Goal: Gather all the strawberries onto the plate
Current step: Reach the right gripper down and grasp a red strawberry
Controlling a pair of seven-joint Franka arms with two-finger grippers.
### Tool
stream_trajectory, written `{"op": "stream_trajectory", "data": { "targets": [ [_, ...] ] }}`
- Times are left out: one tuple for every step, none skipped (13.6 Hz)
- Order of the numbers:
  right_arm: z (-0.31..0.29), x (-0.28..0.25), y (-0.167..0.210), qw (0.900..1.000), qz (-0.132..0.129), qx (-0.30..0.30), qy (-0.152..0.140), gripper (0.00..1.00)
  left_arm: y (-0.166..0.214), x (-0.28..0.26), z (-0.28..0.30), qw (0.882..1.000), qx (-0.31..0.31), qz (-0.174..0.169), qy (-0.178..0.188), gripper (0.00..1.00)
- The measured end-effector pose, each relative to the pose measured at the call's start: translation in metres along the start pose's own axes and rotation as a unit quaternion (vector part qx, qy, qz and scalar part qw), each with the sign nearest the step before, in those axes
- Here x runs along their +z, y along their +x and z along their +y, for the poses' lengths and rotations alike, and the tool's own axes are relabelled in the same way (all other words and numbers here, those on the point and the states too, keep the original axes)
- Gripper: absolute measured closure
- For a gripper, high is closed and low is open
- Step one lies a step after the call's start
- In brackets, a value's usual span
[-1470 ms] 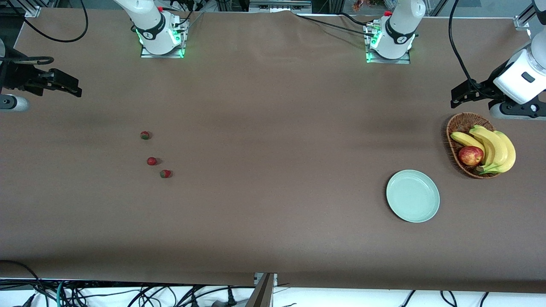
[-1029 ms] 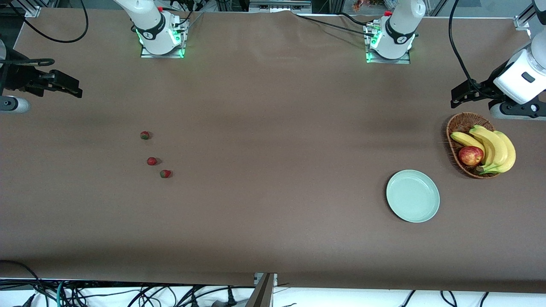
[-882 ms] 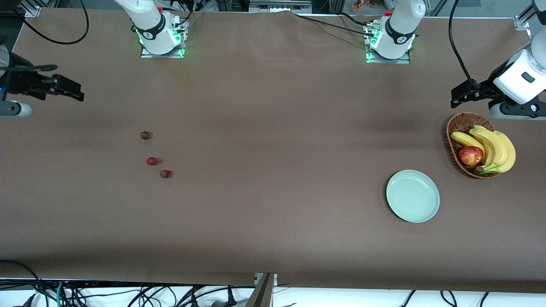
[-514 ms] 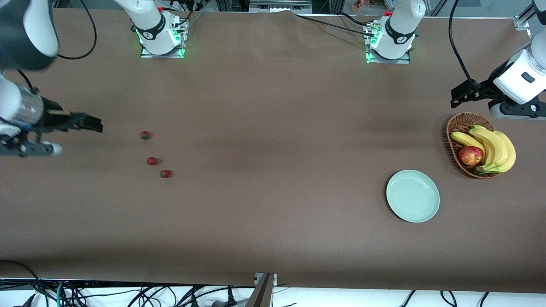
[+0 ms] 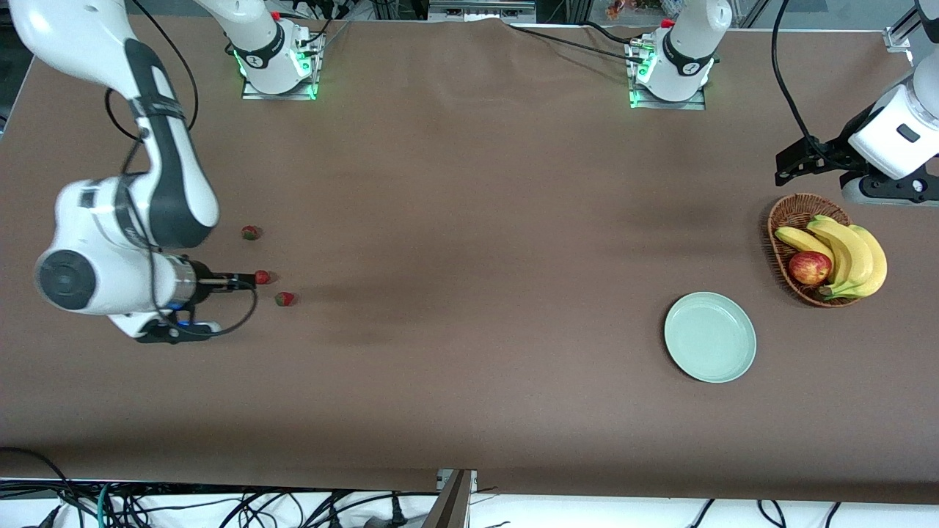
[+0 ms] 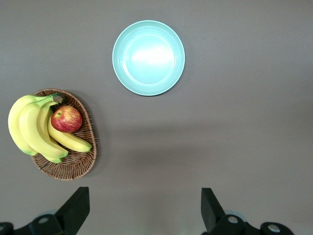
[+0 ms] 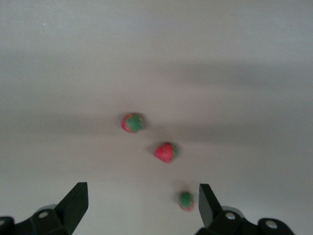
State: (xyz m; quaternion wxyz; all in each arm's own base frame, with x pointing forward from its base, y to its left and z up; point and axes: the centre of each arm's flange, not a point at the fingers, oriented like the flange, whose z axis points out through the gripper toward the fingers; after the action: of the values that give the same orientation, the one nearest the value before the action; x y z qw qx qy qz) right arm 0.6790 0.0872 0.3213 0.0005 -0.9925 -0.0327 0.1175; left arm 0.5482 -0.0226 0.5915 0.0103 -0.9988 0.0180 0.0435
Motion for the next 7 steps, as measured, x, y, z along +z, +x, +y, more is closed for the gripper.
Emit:
{"op": "stream_trajectory", "data": {
  "targets": [
    [-0.008, 0.018, 0.003, 1.0, 0.006, -0.006, -0.001, 0.0, 0.0, 0.0, 0.0, 1.0, 0.0, 0.0, 0.0, 0.0],
    [-0.013, 0.038, 0.005, 1.0, 0.012, -0.009, -0.001, 0.0, 0.0, 0.0, 0.0, 1.0, 0.0, 0.0, 0.0, 0.0],
    [-0.016, 0.059, 0.004, 1.0, 0.017, -0.013, -0.001, 0.0, 0.0, 0.0, 0.0, 1.0, 0.0, 0.0, 0.0, 0.0],
    [-0.021, 0.079, 0.002, 1.0, 0.021, -0.018, -0.002, 0.0, 0.0, 0.0, 0.0, 1.0, 0.0, 0.0, 0.0, 0.0],
    [-0.025, 0.097, -0.001, 0.999, 0.023, -0.023, -0.002, 0.0, 0.0, 0.0, 0.0, 1.0, 0.0, 0.0, 0.0, 0.0],
    [-0.029, 0.11, -0.004, 0.999, 0.023, -0.027, -0.003, 0.0, 0.0, 0.0, 0.0, 1.0, 0.0, 0.0, 0.0, 0.0],
    [-0.032, 0.116, -0.006, 0.999, 0.02, -0.03, -0.004, 0.0, 0.0, 0.0, 0.0, 1.0, 0.0, 0.0, 0.0, 0.0]
  ]
}}
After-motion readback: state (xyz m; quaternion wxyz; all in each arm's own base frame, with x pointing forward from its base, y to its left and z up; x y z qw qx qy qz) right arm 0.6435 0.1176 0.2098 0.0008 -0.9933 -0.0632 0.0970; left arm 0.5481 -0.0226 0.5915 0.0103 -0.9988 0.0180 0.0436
